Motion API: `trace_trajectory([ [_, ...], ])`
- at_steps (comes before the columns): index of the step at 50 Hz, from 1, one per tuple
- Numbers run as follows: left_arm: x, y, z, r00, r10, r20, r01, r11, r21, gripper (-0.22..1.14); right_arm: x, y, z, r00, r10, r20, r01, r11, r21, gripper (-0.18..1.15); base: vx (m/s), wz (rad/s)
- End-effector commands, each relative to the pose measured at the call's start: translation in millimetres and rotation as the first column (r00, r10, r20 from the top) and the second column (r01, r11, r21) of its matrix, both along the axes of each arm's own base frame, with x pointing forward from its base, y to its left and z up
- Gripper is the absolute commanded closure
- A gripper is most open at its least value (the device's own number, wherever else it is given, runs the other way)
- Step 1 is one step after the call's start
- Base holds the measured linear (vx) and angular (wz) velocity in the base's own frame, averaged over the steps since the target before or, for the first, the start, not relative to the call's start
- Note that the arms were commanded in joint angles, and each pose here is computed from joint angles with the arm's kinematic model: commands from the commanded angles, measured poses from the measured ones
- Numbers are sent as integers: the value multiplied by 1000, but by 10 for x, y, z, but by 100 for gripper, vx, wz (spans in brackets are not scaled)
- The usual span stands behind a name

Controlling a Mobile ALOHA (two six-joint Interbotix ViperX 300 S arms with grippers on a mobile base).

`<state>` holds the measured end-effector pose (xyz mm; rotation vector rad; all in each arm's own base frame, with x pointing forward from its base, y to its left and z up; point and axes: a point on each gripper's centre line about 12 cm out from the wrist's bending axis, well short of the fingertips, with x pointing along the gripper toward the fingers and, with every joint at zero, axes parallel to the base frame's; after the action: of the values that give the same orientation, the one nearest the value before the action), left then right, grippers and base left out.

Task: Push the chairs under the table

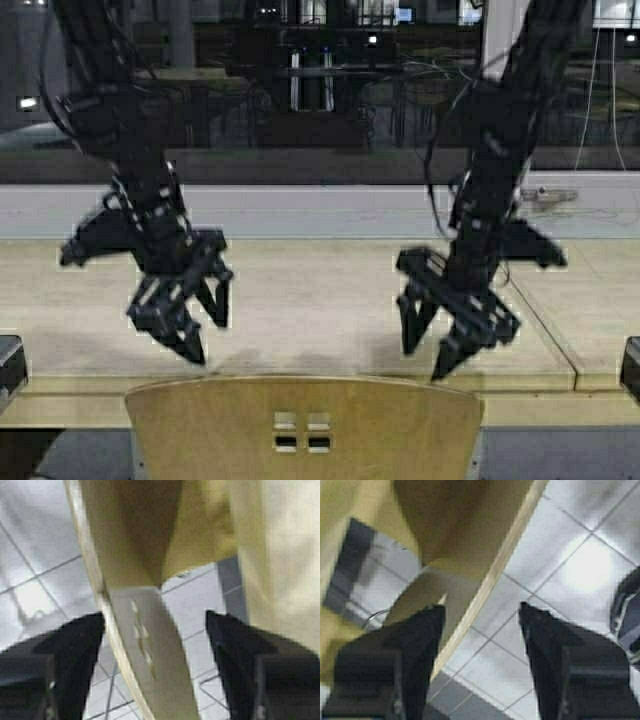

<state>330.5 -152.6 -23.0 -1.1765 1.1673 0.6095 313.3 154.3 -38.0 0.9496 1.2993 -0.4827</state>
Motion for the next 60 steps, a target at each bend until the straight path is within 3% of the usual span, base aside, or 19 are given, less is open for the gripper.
trace_trajectory([
  [1, 51, 74, 505, 990, -59, 124, 60, 998, -3, -2, 116, 12, 542, 989, 16, 150, -21, 999, 30, 13, -3, 0],
  [4, 20, 178, 728, 973, -139, 186, 134, 990, 40, -1, 174, 1, 793, 967, 68, 247, -72, 997, 7, 13, -3, 0],
  [7, -35, 325, 1024, 943, -207, 262, 190, 978, 88, -1, 240, -9, 1080, 924, 143, 356, -139, 990, -38, 13, -4, -2],
  [12, -155, 540, 1460, 883, -281, 375, 235, 958, 166, -1, 294, -15, 1604, 811, 280, 513, -247, 960, -135, 13, -6, -4],
  [14, -203, 608, 1629, 849, -324, 417, 257, 944, 209, -1, 293, -33, 1836, 752, 338, 567, -284, 941, -184, 13, -8, -4],
  [20, -316, 759, 2109, 726, -471, 501, 326, 877, 354, -1, 261, -197, 2319, 626, 423, 655, -303, 906, -296, 14, -11, -3],
  [25, -383, 828, 2440, 594, -632, 497, 383, 766, 516, -1, 216, -350, 2624, 522, 514, 681, -303, 858, -415, 14, -15, 2],
  [30, -464, 857, 2640, 449, -791, 415, 408, 595, 693, -1, 147, -454, 2838, 396, 668, 630, -320, 743, -588, 14, -16, 8],
  [34, -537, 888, 2670, 371, -868, 330, 409, 472, 781, -1, 92, -495, 2952, 313, 754, 578, -310, 656, -688, 14, -15, 12],
  [39, -607, 911, 2575, 321, -916, 241, 425, 367, 828, -1, 22, -538, 3016, 261, 799, 542, -286, 600, -747, 14, -14, 14],
  [48, -601, 935, 2560, 308, -926, 219, 389, 333, 859, -1, -74, -580, 2987, 203, 844, 496, -248, 534, -808, 14, -15, 23],
  [60, -575, 961, 2579, 269, -951, 149, 351, 241, 905, -1, -29, -582, 3038, 192, 818, 542, -191, 573, -797, 14, -26, 29],
])
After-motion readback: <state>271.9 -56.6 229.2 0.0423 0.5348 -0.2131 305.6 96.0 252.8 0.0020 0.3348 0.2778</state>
